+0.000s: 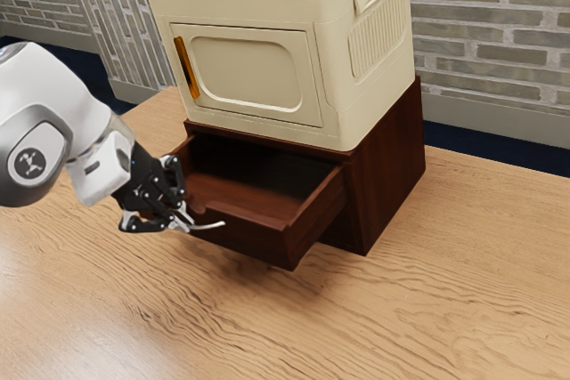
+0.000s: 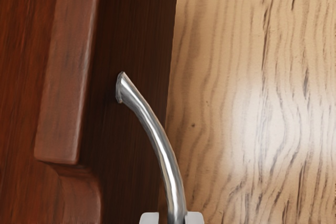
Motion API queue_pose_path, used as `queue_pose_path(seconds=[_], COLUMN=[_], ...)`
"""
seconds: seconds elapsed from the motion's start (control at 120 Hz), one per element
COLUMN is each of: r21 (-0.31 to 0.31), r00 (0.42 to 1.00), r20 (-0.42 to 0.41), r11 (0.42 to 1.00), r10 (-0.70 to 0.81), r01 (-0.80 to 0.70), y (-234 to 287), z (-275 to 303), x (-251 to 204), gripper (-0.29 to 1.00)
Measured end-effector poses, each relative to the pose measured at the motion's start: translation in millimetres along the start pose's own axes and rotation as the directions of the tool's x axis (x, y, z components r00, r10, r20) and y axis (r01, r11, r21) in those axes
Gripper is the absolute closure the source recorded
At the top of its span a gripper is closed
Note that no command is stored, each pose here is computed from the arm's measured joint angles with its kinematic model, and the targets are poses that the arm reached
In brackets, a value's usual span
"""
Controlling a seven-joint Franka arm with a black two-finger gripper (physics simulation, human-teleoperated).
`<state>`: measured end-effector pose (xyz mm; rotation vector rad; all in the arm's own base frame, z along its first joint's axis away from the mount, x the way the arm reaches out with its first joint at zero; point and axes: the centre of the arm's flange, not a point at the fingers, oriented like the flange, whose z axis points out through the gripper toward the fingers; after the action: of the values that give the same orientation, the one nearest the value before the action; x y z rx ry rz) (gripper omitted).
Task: Pull the drawer handle with one arm to open the drawer
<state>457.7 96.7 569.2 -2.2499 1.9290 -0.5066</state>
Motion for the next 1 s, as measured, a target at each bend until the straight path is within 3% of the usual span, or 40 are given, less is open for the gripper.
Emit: queue_pose_path(seconds=[0.367, 0.617, 0.825, 0.917, 1.0], r21=[-0.001, 0.016, 0.126, 0.197, 0.238], r00=[1.0, 1.0, 1.0, 1.0, 0.999], r20=[-0.003, -0.008, -0.012, -0.009, 0.026], r11=[1.0, 1.0, 0.992, 0.98, 0.97], r10=[-0.004, -0.006, 0.017, 0.026, 0.045], r01=[0.004, 0.006, -0.015, -0.024, -0.049], y=[5, 3, -16, -31, -84], z=[-3, -12, -72, -116, -150], x=[0, 1, 11, 19, 49], gripper=[0.73, 0.62, 0.49, 0.34, 0.23])
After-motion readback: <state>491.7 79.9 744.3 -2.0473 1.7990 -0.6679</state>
